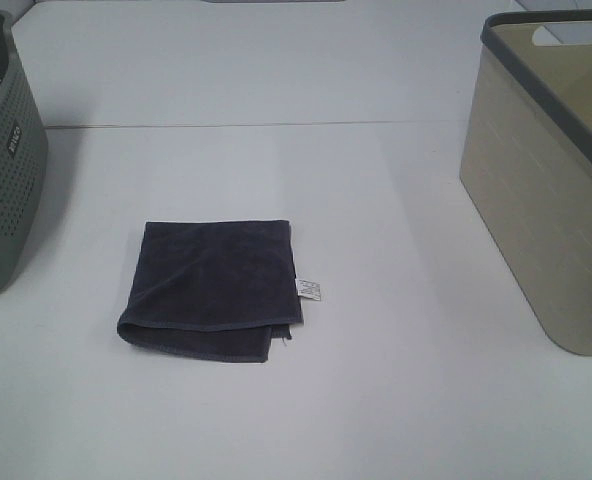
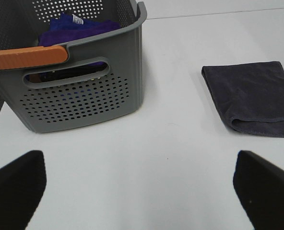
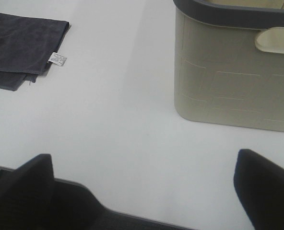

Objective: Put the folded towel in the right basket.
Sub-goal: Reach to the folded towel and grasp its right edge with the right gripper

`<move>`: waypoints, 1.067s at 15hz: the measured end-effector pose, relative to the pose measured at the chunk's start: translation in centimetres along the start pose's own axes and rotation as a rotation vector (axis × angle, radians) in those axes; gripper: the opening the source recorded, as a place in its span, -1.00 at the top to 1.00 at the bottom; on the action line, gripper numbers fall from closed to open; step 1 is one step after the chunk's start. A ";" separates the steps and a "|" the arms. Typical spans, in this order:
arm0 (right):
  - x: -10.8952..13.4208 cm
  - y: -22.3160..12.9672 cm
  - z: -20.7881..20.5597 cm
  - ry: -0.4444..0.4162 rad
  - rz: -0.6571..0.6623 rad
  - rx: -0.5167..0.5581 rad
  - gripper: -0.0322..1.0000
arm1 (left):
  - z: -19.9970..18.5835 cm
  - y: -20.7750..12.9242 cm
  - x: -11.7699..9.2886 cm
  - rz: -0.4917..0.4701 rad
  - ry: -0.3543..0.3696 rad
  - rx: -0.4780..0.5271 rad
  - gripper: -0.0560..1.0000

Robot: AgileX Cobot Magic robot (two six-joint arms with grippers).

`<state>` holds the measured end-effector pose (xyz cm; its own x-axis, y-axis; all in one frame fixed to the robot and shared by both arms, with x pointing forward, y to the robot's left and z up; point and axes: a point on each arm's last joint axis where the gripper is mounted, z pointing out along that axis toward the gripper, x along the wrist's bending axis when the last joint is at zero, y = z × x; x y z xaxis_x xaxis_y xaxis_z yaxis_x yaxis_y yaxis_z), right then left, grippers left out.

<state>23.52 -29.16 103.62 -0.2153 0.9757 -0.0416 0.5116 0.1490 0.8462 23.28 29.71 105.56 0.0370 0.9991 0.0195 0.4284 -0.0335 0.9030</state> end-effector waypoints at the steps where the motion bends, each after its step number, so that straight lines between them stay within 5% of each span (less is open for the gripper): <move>1: 0.0 0.0 0.0 0.000 0.000 0.000 -0.95 | 0.0 0.0 0.0 0.000 0.000 0.000 -0.98; 16: 0.0 0.0 0.0 0.000 0.000 0.000 -0.95 | 0.0 0.0 0.0 0.000 0.001 0.000 -0.98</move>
<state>23.52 -29.16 103.62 -0.2153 0.9757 -0.0416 0.5116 0.1490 0.8462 23.28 29.71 105.56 0.0360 0.9992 0.0195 0.4284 -0.0330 0.9030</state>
